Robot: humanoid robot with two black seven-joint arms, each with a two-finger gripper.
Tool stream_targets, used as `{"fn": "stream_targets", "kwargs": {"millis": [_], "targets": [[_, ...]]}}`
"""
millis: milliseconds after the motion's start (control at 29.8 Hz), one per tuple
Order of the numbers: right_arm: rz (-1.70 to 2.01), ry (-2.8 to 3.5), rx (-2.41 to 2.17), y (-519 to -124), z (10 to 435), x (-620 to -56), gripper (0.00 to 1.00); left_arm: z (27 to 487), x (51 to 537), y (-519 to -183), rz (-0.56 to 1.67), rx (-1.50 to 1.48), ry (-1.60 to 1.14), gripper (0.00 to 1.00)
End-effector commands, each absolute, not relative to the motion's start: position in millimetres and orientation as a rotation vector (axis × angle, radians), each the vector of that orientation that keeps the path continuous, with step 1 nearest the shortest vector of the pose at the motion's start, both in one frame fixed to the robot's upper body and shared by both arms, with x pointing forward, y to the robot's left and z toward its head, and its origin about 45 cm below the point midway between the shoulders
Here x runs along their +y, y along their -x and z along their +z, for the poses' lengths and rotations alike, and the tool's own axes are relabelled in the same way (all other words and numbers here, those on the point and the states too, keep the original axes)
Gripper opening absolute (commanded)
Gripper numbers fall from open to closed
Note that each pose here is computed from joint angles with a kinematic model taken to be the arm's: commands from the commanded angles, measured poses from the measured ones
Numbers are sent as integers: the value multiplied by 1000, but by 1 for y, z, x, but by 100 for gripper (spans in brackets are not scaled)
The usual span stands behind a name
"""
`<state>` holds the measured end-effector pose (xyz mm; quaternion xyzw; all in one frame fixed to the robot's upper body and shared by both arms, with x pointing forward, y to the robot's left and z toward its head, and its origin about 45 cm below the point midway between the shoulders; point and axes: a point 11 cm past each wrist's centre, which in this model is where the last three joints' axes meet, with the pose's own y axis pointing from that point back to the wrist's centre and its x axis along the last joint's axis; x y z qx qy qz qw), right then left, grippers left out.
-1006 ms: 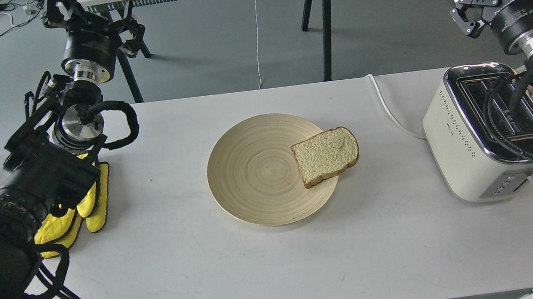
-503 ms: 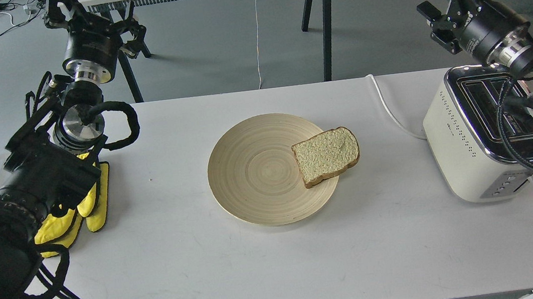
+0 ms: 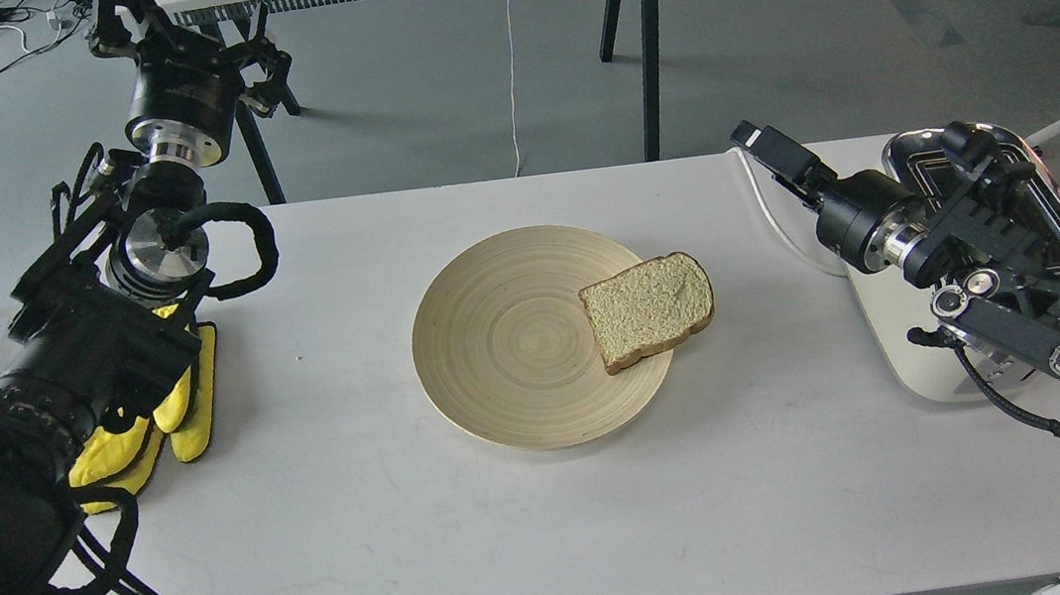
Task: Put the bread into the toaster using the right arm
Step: 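Move the right gripper down toward the bread slice on the plate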
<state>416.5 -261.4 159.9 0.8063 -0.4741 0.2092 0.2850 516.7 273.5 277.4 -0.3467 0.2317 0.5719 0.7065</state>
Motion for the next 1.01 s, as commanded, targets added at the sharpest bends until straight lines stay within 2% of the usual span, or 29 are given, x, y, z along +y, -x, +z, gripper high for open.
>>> {"fn": "stream_targets", "kwargs": {"millis": [0, 302, 670, 972], "targets": [[537, -2158, -1210, -411, 141, -246, 86, 278, 273, -517, 1271, 513, 772, 100], [530, -2057, -1122, -401, 105, -241, 82, 278, 273, -517, 1269, 515, 771, 100], [489, -2021, -1102, -399, 92, -233, 68, 278, 272, -517, 1269, 514, 771, 100], [502, -2020, -1041, -391, 84, -229, 63, 278, 272, -517, 1269, 514, 771, 100]]}}
